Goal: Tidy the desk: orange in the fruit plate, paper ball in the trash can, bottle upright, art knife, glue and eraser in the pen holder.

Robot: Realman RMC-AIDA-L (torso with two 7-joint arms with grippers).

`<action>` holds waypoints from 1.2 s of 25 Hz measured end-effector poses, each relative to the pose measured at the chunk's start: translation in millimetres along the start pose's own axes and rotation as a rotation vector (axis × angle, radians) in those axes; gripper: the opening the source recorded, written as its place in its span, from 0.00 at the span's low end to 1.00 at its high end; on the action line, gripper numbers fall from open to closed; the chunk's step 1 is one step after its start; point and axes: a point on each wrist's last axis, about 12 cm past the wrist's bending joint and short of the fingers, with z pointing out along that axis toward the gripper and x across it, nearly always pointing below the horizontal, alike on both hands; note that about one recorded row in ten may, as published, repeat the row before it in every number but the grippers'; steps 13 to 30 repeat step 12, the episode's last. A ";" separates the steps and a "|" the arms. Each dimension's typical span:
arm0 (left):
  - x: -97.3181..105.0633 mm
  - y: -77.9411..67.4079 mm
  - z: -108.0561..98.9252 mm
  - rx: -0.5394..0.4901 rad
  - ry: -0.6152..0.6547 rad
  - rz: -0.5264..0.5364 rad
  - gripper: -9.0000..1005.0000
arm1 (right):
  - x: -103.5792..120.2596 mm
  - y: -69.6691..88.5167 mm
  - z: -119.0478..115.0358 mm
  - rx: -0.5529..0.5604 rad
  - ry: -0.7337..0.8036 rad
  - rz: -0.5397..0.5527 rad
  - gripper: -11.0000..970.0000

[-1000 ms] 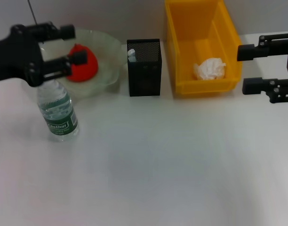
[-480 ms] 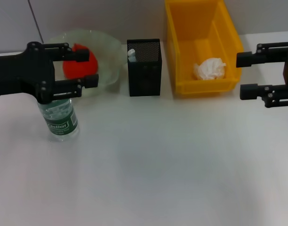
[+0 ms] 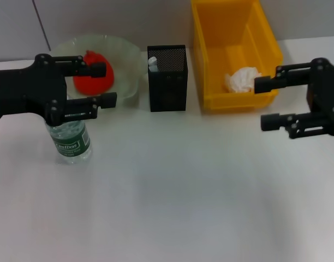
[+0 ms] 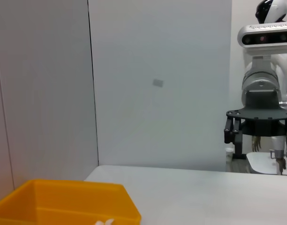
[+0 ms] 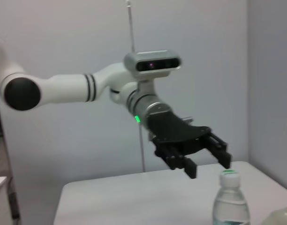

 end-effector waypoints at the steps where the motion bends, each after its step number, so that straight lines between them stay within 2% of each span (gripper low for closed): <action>1: 0.3 -0.3 0.6 0.002 0.002 -0.002 0.61 | 0.4 -1.2 2.3 -0.008 0.003 -0.003 0.68; 10: 0.6 -1.9 6.0 0.016 0.013 0.004 0.61 | -3.6 -11.8 15.7 -0.023 0.040 -0.024 0.68; 30: 0.7 -1.7 6.4 0.014 0.013 0.005 0.61 | -3.6 -12.2 15.7 -0.020 0.041 -0.025 0.68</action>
